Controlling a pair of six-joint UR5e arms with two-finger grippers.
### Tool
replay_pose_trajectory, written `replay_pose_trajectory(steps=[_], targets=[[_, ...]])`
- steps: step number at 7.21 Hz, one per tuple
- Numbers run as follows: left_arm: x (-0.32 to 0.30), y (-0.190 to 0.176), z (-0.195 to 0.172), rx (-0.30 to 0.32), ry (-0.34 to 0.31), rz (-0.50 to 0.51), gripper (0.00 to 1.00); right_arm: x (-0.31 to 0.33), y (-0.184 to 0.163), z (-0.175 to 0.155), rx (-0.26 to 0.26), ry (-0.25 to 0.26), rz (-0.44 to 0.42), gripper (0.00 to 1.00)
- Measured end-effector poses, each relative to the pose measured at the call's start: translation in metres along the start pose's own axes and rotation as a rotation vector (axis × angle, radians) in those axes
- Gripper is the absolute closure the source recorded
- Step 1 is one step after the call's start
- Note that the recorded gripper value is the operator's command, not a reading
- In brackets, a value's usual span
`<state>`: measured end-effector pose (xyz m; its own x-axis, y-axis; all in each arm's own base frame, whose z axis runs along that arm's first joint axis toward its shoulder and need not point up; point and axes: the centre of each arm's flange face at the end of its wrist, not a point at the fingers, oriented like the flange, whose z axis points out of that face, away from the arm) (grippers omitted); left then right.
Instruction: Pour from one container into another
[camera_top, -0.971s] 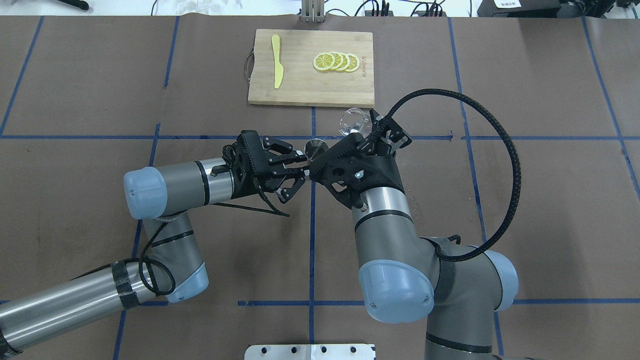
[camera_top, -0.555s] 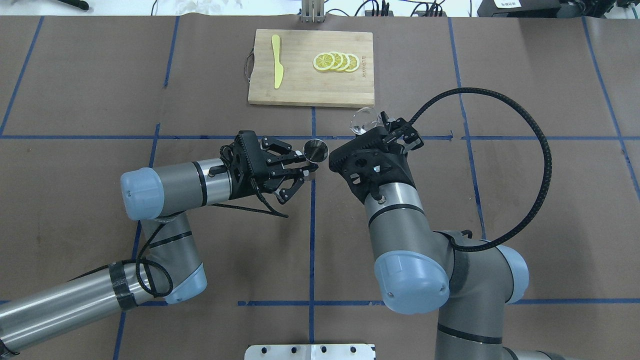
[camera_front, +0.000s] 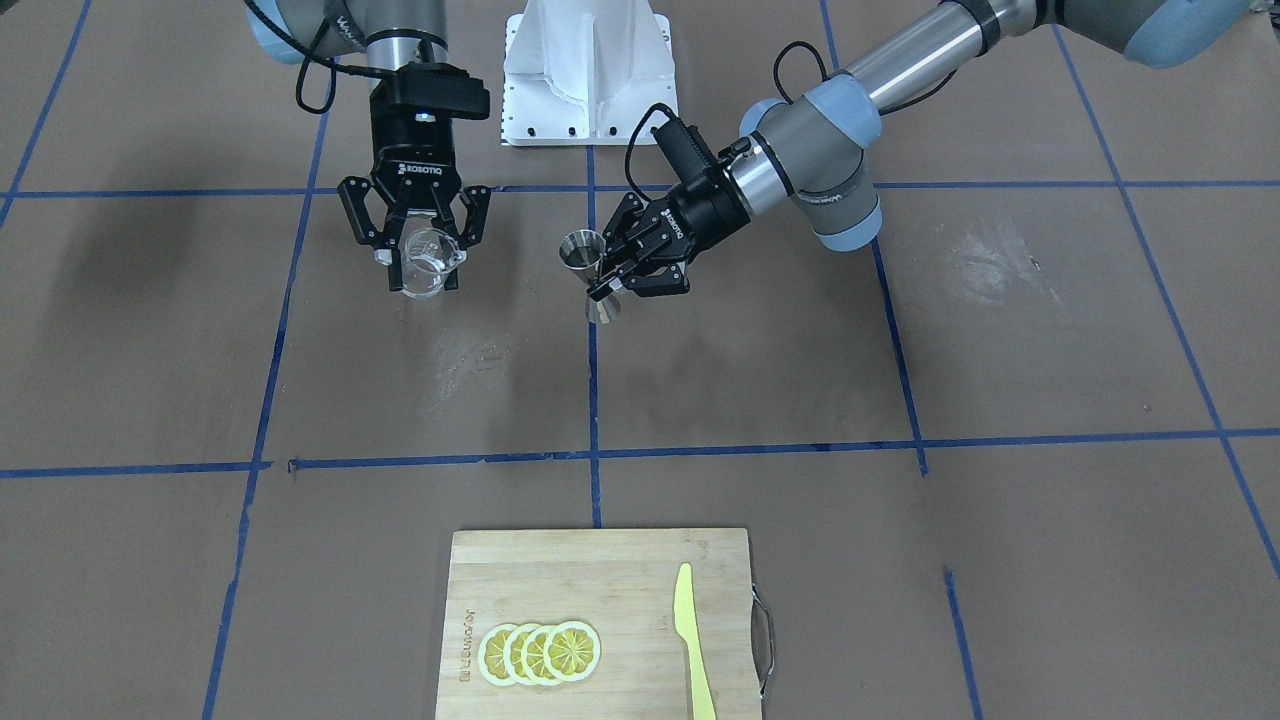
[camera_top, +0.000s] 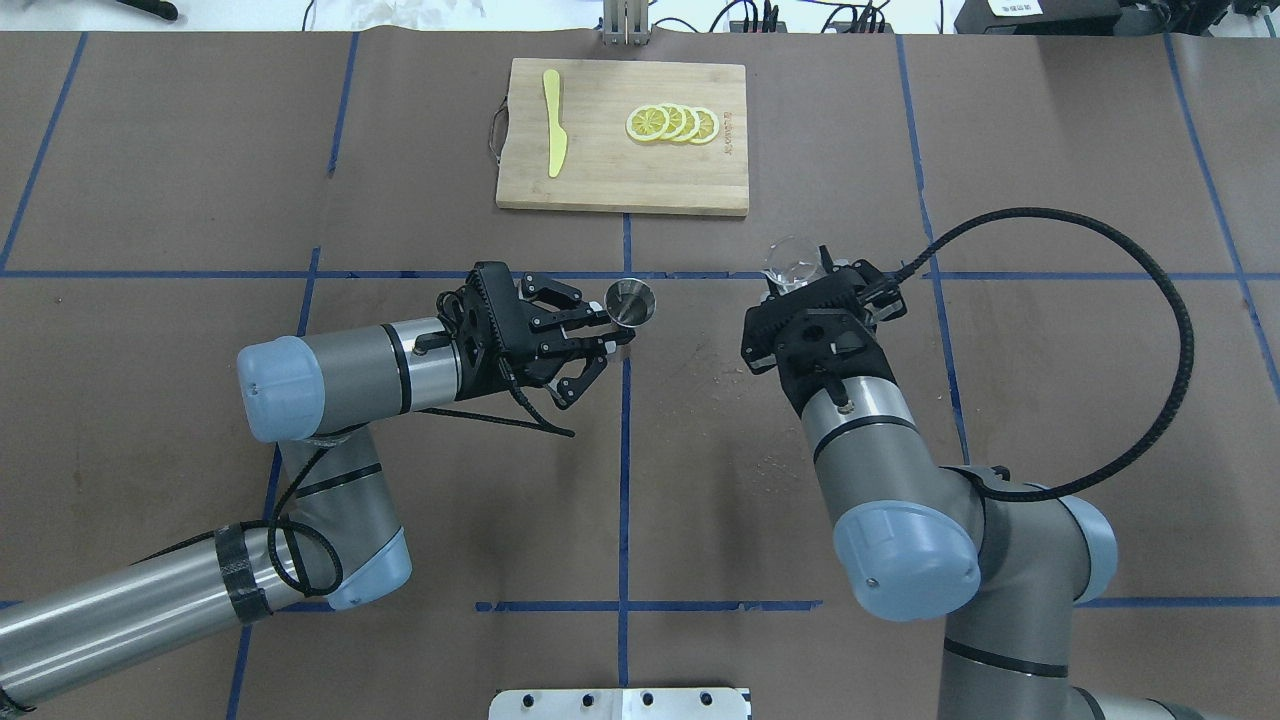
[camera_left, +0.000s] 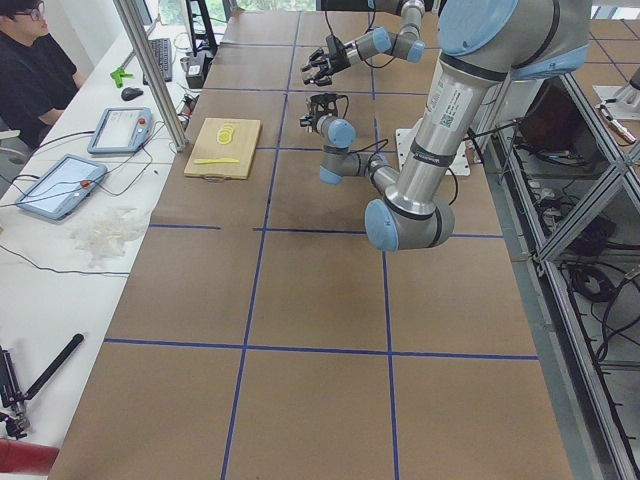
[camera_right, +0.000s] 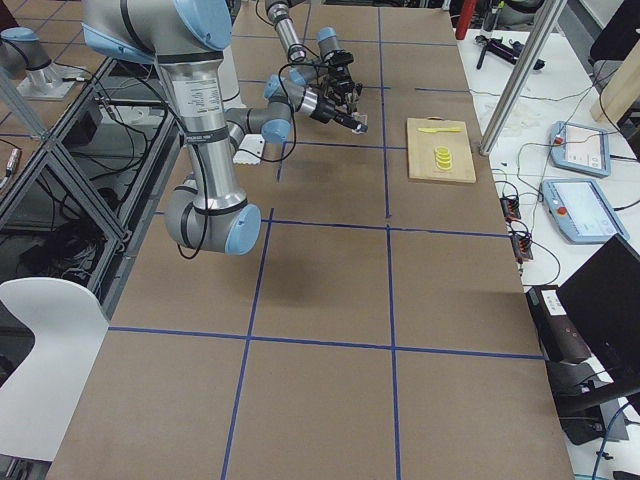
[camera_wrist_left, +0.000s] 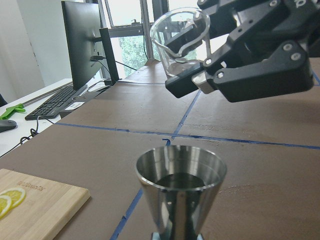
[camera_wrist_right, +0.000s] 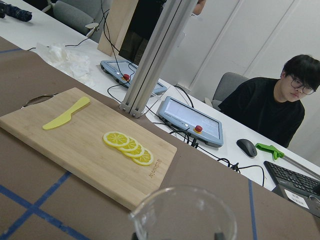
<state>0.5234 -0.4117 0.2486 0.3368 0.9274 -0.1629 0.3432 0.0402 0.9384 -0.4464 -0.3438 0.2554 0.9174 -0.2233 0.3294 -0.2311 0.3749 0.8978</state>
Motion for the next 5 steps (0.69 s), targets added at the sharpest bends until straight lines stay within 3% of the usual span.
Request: replay_pose_trajectory(steps=[2, 5], targets=[[0.000, 0.001, -0.005, 0.000, 0.000, 0.000, 1.00, 0.033, 0.040, 0.002, 0.001, -0.006, 0.105, 1.00], [0.001, -0.001, -0.009, 0.004, 0.002, 0.000, 1.00, 0.072, 0.092, 0.005, -0.038, 0.010, 0.262, 1.00]])
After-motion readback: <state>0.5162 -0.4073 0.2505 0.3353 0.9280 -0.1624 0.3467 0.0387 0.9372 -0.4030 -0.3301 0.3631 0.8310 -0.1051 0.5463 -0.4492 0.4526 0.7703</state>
